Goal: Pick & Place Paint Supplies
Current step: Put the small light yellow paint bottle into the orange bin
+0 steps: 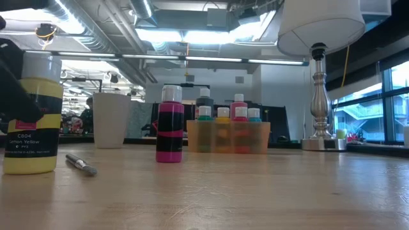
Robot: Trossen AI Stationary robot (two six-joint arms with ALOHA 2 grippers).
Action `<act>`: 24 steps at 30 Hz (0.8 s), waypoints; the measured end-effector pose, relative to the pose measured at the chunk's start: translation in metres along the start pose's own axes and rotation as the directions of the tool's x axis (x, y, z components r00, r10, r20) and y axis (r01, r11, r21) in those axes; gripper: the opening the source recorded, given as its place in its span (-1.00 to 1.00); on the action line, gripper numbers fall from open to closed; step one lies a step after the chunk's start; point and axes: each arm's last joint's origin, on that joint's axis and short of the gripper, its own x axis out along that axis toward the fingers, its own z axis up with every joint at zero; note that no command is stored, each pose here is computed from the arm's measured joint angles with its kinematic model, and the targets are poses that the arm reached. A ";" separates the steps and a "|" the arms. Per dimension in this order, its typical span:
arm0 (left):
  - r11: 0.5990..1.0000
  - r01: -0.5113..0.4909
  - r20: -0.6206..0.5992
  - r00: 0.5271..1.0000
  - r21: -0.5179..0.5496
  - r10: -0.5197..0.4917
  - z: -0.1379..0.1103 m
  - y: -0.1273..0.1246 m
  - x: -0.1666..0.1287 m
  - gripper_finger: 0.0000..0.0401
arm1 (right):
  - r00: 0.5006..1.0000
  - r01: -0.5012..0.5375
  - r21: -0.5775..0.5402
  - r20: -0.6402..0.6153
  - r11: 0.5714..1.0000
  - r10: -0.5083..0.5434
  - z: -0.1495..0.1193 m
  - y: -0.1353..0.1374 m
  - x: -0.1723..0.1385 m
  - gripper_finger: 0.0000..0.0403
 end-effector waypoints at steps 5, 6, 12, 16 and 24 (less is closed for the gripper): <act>1.000 -0.002 0.009 1.000 -0.003 0.002 0.000 0.000 0.000 0.56 | 1.000 0.002 -0.001 -0.003 1.000 -0.002 0.000 0.000 0.000 -0.29; 1.000 -0.001 0.005 1.000 -0.002 0.001 0.000 0.000 0.000 0.55 | 1.000 0.002 -0.001 -0.003 1.000 -0.002 0.000 0.000 0.000 -0.29; 1.000 0.013 0.022 1.000 -0.017 -0.012 0.001 -0.002 0.000 0.43 | 1.000 0.002 -0.001 -0.003 1.000 -0.002 0.000 0.000 0.000 -0.29; 1.000 0.010 0.026 1.000 -0.010 -0.010 0.002 -0.002 0.001 0.37 | 1.000 0.003 -0.001 -0.002 1.000 -0.003 0.000 0.000 0.000 -0.29; 0.999 0.023 -0.013 1.000 0.031 -0.023 0.008 -0.003 0.008 0.21 | 1.000 0.011 -0.001 0.004 1.000 -0.011 0.000 -0.001 0.000 -0.29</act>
